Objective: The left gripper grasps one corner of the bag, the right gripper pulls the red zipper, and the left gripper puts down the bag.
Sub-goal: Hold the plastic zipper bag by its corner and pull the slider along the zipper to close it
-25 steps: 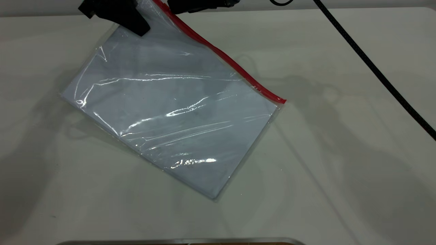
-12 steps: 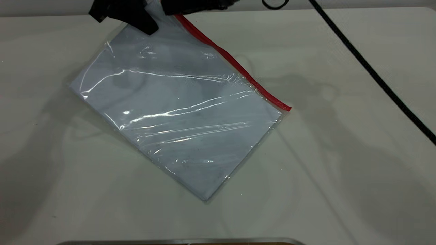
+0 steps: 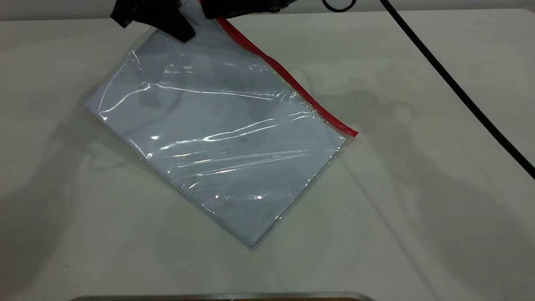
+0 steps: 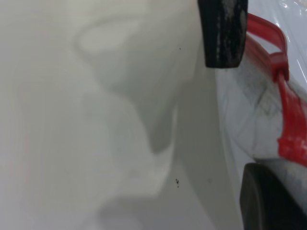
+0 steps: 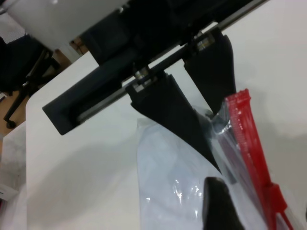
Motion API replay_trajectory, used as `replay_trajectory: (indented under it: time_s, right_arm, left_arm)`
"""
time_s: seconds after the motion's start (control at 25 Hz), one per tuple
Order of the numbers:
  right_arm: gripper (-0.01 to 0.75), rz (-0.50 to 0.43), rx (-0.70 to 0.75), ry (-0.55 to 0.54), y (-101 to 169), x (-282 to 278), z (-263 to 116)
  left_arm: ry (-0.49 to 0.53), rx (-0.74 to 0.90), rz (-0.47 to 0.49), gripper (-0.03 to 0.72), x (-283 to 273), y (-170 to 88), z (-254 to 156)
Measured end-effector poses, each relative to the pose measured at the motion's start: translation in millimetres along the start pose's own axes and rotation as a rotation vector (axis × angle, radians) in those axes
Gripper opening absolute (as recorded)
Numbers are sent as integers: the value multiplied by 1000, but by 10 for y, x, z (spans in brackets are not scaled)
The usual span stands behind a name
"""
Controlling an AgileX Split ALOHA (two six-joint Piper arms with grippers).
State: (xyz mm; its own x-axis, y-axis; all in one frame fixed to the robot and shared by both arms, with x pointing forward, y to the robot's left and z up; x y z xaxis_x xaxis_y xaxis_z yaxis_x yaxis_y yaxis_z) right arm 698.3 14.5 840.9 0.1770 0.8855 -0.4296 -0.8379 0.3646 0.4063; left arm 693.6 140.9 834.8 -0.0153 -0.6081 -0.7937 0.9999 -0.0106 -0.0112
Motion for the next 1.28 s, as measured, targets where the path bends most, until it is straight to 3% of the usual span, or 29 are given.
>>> replay_trajectory:
  time_s: [0.48, 0.96, 1.28]
  right_arm:
    - [387, -16, -8, 8, 2, 32, -11]
    - [51, -27, -7, 10, -20, 36, -20]
    - [35, -8, -20, 16, -54, -37, -39]
  left_arm:
    - [0, 0, 0, 51, 0, 1, 0]
    - [-7, -5, 3, 51, 0, 4, 12]
    - [-46, -51, 9, 51, -6, 17, 67]
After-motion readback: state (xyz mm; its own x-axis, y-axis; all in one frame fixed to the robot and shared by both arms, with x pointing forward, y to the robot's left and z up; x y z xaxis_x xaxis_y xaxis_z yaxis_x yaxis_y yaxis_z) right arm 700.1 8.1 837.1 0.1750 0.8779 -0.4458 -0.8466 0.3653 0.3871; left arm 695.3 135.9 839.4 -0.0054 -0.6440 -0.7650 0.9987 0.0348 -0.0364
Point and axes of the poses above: a point on each arm's last joint axis where the gripper is mounted, x pointing out along that axis toward the gripper, y along the wrist's bending axis when the last joint is at zero, z = x × y, the point moved 7 cm from there along x, pointing out along that axis toward the gripper, and after that the axes turned 2 degrees about -x, right-handed, at the moved point
